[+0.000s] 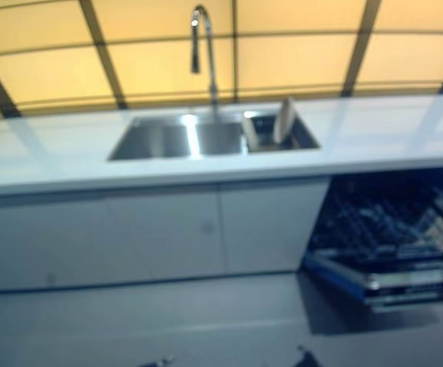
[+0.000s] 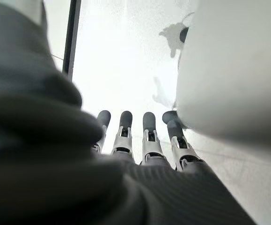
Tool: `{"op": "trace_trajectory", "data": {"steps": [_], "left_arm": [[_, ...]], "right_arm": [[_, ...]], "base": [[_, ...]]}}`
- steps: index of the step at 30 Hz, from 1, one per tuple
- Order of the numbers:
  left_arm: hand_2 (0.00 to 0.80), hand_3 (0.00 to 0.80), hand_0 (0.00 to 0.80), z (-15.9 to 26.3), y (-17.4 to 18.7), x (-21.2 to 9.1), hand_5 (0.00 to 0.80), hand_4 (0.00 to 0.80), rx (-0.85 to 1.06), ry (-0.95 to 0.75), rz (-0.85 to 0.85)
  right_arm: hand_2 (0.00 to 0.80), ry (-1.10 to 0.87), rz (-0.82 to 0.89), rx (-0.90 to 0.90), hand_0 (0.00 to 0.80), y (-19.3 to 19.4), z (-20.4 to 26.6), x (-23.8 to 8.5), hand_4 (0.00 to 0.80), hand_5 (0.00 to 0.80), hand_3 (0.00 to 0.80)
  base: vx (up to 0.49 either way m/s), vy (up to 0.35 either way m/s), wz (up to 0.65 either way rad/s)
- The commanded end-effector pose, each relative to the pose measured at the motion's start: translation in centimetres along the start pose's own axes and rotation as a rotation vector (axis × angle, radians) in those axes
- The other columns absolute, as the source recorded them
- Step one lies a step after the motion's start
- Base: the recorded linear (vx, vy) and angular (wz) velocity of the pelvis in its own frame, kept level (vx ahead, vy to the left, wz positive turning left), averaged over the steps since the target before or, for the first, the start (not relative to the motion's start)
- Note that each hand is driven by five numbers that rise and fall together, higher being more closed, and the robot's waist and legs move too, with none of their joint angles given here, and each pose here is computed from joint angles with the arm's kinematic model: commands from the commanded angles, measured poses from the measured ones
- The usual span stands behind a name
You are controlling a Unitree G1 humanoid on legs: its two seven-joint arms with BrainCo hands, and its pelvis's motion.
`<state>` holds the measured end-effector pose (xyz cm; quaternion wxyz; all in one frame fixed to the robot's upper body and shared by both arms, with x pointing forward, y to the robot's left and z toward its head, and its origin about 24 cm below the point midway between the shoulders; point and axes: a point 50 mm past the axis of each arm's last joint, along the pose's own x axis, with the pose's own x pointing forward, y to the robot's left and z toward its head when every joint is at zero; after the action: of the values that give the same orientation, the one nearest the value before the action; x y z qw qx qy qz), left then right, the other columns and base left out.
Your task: Take plates into dishwasher
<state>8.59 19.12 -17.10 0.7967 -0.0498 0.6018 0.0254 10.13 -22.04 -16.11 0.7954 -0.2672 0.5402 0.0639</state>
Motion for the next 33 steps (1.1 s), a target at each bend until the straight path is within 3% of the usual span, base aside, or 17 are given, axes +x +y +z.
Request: {"op": "trace_trajectory", "data": {"steps": [1, 14, 23, 33], "left_arm": [[0.0, 0.0, 0.0, 0.7, 0.3, 0.0, 0.0, 0.0, -0.127, -0.032, 0.018], [0.0, 0.0, 0.0, -1.2, 0.4, -0.1, 0.0, 0.0, -0.183, 0.007, 0.032], [0.0, 0.0, 0.0, 1.6, 1.3, -0.1, 0.0, 0.0, -0.077, -0.046, 0.061], [0.0, 0.0, 0.0, 1.0, 2.4, -0.3, 0.0, 0.0, -0.034, 0.009, 0.093]], "right_arm": [[0.0, -0.063, 0.055, 0.01, 0.0, 1.0, 3.1, 0.4, 0.0, 0.0, 0.0], [0.0, -0.047, 0.112, -0.005, 0.0, 1.1, 1.9, 0.3, 0.0, 0.0, 0.0], [0.0, -0.089, 0.149, 0.027, 0.0, 2.7, 3.3, 0.2, 0.0, 0.0, 0.0], [0.0, -0.152, 0.006, 0.093, 0.0, 0.9, 4.4, 0.3, 0.0, 0.0, 0.0]], "base": [[0.131, -0.112, -0.18], [0.415, 0.117, -0.24], [0.225, 0.086, -0.18], [0.185, 0.136, 0.06]]}}
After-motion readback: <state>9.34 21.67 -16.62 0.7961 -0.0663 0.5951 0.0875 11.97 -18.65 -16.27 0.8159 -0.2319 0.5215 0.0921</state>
